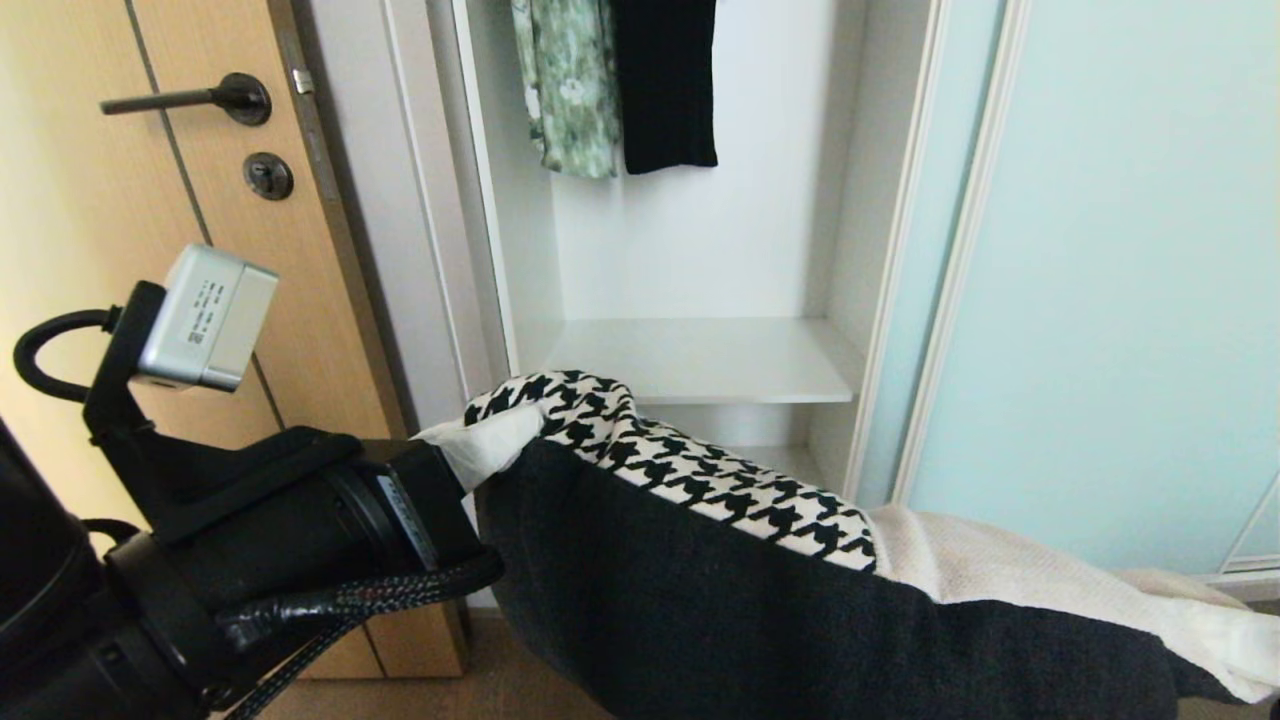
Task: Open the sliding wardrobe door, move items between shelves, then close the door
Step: Place the pillow on the higher shelf
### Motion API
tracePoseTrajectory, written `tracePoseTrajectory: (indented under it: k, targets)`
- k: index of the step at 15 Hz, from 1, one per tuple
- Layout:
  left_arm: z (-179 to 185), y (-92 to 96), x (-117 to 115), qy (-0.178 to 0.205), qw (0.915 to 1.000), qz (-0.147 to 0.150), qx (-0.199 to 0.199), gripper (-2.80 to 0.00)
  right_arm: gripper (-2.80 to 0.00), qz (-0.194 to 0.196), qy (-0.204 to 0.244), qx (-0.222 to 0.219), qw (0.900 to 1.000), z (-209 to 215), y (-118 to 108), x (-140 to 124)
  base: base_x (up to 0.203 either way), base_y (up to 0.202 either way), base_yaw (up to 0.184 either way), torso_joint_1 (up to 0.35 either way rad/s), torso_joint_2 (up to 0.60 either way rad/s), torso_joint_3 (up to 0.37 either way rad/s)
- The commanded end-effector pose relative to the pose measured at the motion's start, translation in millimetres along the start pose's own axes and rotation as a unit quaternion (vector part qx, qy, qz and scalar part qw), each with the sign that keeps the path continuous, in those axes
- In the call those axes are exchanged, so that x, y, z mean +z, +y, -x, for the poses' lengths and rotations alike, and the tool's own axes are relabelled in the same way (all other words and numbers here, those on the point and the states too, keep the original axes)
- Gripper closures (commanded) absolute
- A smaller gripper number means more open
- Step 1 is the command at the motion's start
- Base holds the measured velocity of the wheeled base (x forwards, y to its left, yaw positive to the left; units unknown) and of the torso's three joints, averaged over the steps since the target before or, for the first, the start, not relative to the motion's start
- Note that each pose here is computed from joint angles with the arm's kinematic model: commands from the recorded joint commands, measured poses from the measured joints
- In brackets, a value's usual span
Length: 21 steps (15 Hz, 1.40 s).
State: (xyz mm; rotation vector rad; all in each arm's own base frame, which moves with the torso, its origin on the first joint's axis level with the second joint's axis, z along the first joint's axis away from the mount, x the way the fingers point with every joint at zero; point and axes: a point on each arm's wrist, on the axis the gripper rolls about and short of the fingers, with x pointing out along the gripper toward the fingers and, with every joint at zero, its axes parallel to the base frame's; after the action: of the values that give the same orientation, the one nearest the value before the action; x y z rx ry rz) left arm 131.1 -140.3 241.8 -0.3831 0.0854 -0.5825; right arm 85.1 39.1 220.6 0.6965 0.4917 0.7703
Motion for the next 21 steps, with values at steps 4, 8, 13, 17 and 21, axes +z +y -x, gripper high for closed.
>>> tracePoseTrajectory:
  k: [4,8,13,17,21]
  targets:
    - [1,1.1,-2,0.001,1.0000,-0.004,0.002,0.00,0.00,-0.003,0.003,0.000,1.000,-1,-1,0,0.000,0.000,0.000,0.003,0.00,0.063]
    - [1,2.2,-4,0.005,1.0000,-0.005,0.004,0.00,0.00,-0.005,0.004,0.000,1.000,-2,-1,0,0.000,0.000,0.000,0.000,0.00,0.000]
    - [1,3.2,-7,0.009,0.9999,-0.007,0.005,0.00,0.00,-0.005,0.005,0.000,1.000,-2,-1,0,0.089,0.000,0.000,0.002,0.00,0.004]
    - [1,3.8,-9,0.013,0.9999,-0.008,0.007,0.00,0.00,-0.006,0.007,-0.001,1.000,-2,-2,0,0.195,0.000,0.001,0.001,0.00,0.002]
    - [0,4.9,-12,0.019,0.9997,-0.010,0.008,0.00,0.00,-0.006,0.006,-0.001,1.000,-2,-2,0,0.196,0.000,0.002,0.003,0.00,0.004]
